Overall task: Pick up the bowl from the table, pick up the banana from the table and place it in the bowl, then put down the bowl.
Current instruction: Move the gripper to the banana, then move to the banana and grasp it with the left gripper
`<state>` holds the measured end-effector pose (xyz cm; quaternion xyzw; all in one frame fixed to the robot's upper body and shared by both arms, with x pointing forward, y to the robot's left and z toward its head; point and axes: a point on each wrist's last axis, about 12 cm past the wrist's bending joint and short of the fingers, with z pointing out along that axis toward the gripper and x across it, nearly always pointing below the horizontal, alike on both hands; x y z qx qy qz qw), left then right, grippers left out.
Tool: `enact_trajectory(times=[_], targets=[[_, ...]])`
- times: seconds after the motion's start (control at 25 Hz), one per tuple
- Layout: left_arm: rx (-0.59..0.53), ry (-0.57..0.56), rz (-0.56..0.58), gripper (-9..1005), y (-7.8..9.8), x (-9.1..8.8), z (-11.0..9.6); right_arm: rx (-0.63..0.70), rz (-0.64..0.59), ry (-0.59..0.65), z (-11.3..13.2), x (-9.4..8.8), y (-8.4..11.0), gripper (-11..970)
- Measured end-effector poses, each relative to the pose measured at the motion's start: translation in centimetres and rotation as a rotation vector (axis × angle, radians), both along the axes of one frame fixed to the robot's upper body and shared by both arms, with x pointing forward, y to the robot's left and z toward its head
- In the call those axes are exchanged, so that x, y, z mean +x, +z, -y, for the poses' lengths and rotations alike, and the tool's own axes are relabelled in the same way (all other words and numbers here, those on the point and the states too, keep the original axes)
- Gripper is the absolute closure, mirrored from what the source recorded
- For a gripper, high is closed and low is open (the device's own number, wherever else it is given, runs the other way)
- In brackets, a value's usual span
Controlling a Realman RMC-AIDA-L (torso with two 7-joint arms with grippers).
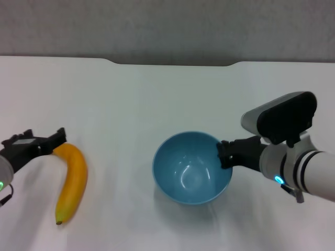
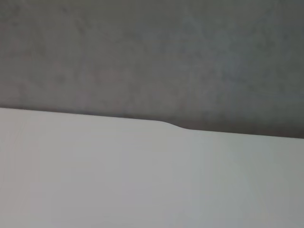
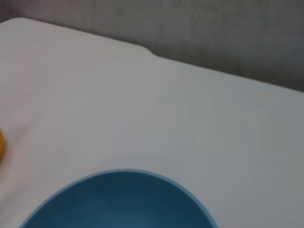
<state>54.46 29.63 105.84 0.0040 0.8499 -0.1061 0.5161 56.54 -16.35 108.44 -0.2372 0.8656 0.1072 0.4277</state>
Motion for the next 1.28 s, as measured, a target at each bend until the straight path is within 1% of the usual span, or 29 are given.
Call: enact_trajectory(times=[0.2,0.32,0.4,0.44,0.64,0.72,0.92,1.04,1.2,1.28], targets=[[-0.047,-0.086,-0.072,105,0.6,0.9,0.8,0.004,0.009,-0.018,0.5,0.0,0.2,919],[0.008,-0.14,-0.157,106,0.8,1.8,1.4,0.006,0.01,-0.02,0.5,0.1,0.3,919],[0.039,-0.154,-0.198,106,1.0,2.3,1.9,0.006,0.011,-0.02,0.5,0.1,0.3,919],[0.047,-0.152,-0.214,106,1.2,2.5,2.1,0.006,0.011,-0.019,0.5,0.1,0.3,919],[0.116,-0.13,-0.207,105,2.3,3.2,2.4,0.005,0.011,-0.019,0.5,0.1,0.3,918],[0.152,-0.122,-0.233,105,2.5,3.4,2.7,0.005,0.01,-0.019,0.5,0.1,0.3,918],[0.203,-0.081,-0.382,108,3.2,4.3,3.9,0.007,0.013,-0.018,0.5,0.1,0.4,920],[0.25,-0.062,-0.436,110,3.3,4.5,4.7,0.009,0.015,-0.021,0.6,0.1,0.5,920],[0.24,-0.058,-0.44,110,3.4,4.4,5.7,0.007,0.012,-0.03,0.9,0.0,0.4,920],[0.234,-0.054,-0.439,109,3.4,4.4,5.8,0.006,0.016,-0.03,1.0,0.1,0.4,920]])
